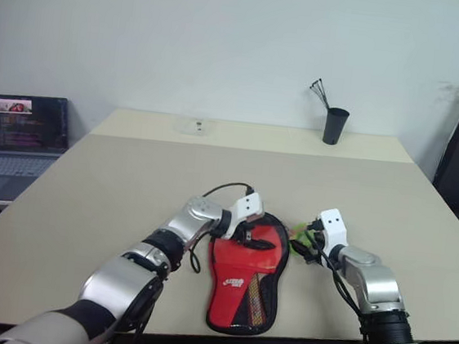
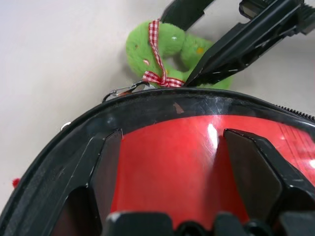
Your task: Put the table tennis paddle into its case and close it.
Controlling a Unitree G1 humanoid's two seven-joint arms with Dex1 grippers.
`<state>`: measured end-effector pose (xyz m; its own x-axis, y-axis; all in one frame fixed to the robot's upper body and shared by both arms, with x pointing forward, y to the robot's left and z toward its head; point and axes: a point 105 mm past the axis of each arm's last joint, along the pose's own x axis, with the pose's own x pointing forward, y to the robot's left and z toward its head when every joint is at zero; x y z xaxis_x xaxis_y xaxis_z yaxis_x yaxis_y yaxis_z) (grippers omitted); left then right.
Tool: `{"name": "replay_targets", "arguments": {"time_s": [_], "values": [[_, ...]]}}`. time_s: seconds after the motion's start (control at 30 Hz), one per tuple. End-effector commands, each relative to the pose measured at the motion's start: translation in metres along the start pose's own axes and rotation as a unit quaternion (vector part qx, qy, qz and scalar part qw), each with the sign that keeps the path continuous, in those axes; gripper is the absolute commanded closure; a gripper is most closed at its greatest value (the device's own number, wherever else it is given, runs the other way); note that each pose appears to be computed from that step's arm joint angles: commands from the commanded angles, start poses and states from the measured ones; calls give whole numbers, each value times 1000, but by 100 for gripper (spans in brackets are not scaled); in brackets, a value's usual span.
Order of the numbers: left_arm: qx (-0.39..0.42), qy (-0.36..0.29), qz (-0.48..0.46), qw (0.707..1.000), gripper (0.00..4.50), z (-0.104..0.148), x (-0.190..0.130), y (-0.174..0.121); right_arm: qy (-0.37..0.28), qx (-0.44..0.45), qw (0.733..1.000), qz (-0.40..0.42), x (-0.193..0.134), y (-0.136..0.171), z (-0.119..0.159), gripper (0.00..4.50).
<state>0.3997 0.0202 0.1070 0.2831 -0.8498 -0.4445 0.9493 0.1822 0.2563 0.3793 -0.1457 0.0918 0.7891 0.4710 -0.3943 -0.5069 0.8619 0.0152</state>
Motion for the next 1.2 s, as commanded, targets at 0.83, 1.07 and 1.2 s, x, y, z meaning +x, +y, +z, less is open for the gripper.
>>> {"name": "replay_targets", "arguments": {"time_s": [0.83, 1.07, 1.2], "values": [[-9, 45, -50, 998, 91, -14, 20, -22, 27, -48, 998, -10, -77, -8, 3, 445], [-10, 46, -54, 997, 91, -11, 27, -26, 58, -54, 995, 63, -104, 36, -11, 445], [-10, 45, -57, 997, 91, -9, 30, -28, 90, -50, 988, 111, -120, 62, -29, 445]]}}
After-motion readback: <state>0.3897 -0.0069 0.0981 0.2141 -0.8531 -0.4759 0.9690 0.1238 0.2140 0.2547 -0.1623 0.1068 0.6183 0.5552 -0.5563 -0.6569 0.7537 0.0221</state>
